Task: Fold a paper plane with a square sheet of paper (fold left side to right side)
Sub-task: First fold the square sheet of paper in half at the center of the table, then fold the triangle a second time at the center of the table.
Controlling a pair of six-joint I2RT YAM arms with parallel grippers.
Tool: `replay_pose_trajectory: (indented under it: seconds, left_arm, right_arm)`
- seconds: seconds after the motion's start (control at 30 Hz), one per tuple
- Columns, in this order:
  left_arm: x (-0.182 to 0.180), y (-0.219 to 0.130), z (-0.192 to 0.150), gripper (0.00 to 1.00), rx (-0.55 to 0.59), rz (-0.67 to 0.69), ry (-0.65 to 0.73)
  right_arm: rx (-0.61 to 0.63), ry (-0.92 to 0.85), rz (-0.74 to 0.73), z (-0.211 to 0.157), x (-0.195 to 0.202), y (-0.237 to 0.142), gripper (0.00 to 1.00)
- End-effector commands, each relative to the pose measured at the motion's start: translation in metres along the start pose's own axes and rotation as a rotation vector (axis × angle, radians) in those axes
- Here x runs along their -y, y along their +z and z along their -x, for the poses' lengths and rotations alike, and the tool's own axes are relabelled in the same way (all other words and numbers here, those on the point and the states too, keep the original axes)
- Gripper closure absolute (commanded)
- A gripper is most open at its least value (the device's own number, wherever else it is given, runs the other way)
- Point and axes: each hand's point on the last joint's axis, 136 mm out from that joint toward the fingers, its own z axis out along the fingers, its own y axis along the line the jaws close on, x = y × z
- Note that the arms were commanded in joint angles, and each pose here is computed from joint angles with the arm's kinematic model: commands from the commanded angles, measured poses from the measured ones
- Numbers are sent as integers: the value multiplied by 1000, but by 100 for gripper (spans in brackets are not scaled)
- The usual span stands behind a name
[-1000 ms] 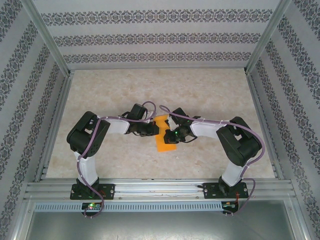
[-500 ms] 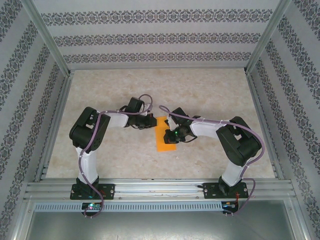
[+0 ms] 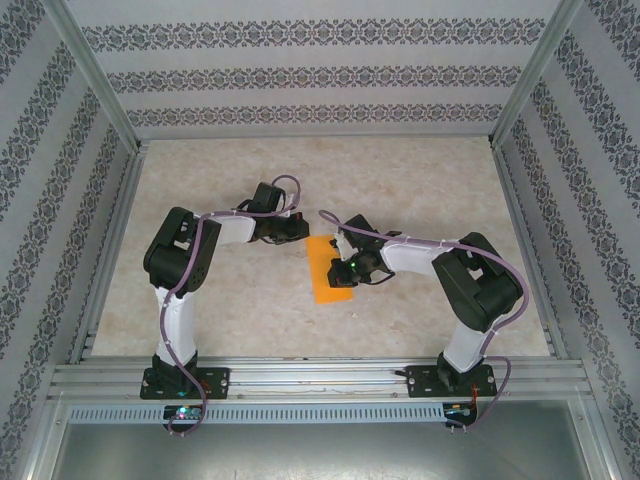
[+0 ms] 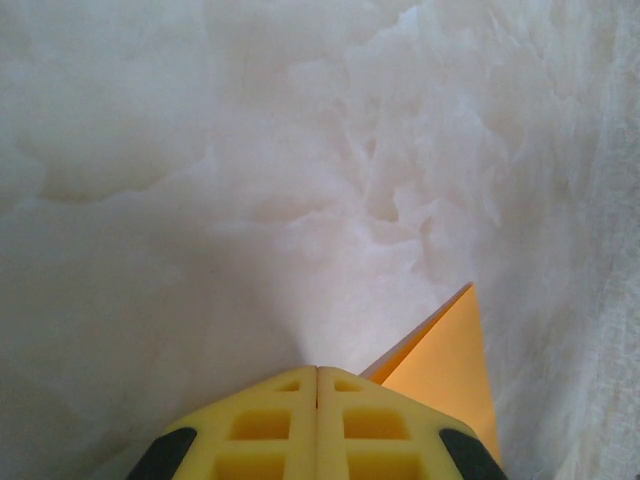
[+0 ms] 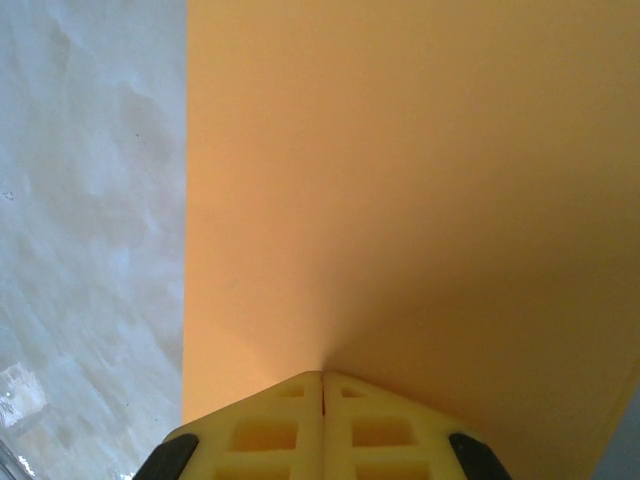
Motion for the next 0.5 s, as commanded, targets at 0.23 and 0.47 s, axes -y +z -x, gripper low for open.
replay_pose_trajectory:
  seconds: [0.23, 0.47]
  left_arm:
    - [1, -63, 34, 98, 181, 106, 93]
    - [35, -79, -18, 98, 114, 7, 75]
  right_arm:
    - [-84, 188, -122, -39, 42, 15, 100]
    - [-51, 210, -106, -34, 36, 21, 100]
